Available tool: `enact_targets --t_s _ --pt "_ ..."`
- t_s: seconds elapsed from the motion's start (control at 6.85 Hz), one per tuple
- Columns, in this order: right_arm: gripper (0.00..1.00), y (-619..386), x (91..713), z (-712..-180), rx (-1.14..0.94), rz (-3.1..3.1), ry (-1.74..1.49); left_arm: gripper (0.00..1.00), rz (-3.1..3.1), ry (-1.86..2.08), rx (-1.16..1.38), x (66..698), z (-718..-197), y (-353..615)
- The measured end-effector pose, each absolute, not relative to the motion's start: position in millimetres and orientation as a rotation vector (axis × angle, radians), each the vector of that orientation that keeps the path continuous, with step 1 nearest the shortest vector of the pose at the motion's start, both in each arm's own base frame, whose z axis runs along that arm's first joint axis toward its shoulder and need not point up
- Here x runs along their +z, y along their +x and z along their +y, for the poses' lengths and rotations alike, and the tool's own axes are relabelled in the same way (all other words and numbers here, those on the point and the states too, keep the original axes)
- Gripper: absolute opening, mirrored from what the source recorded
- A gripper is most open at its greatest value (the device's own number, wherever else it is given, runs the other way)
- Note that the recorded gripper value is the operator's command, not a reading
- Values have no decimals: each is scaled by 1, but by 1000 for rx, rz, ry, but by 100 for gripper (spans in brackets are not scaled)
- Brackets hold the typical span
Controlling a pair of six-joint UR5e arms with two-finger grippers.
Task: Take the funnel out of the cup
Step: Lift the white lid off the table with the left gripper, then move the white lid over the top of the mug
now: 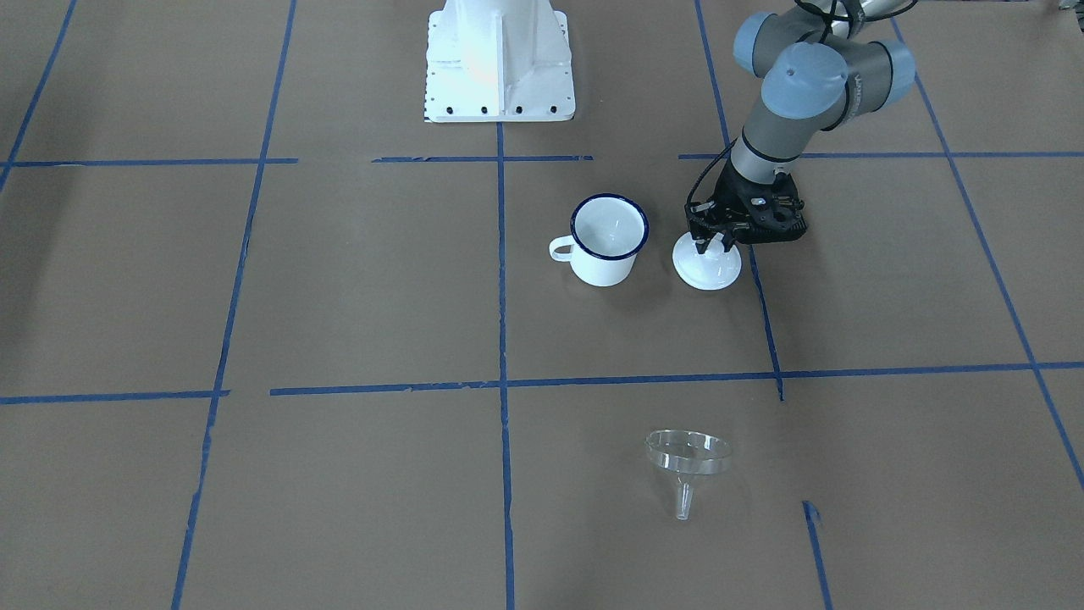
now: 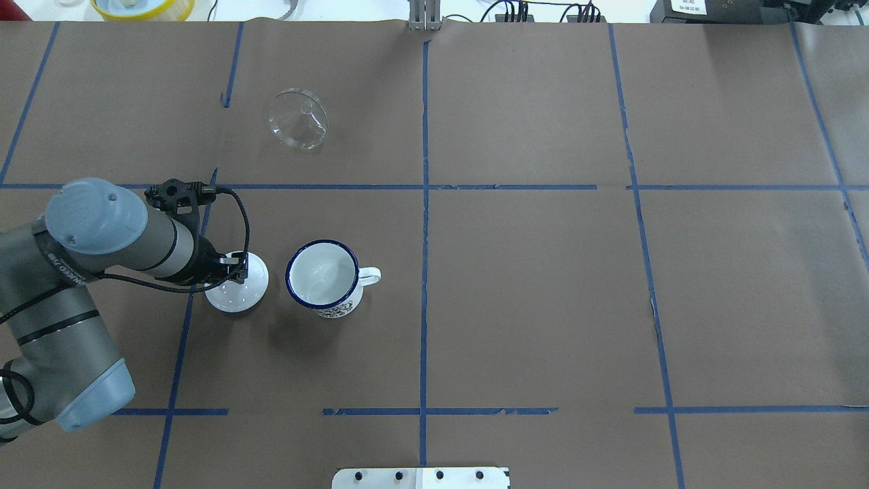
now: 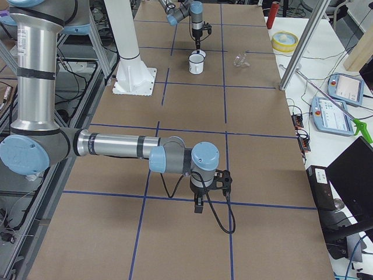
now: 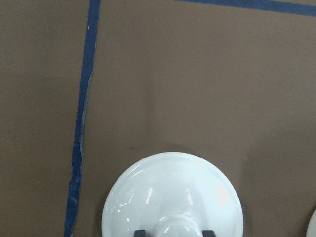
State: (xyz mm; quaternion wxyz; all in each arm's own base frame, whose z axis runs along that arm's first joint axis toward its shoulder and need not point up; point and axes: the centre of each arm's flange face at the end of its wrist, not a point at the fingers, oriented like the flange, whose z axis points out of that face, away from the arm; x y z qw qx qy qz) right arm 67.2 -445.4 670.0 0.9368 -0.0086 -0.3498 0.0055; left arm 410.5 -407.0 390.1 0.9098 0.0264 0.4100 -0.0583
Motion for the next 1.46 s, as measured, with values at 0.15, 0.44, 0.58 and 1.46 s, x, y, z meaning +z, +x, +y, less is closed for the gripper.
enact_targets --t_s 0.15,0.44,0.58,1.46 --pt "100 67 670 -445 11 -715 -18 13 846 55 -120 390 -407 410" --pt "100 67 670 -445 11 -715 -18 0 847 59 -126 389 -410 407" --pt "100 67 670 -445 11 -715 -18 0 851 64 -130 386 -412 404" --pt "100 67 670 -445 11 -715 -18 0 801 63 -148 221 -417 336"
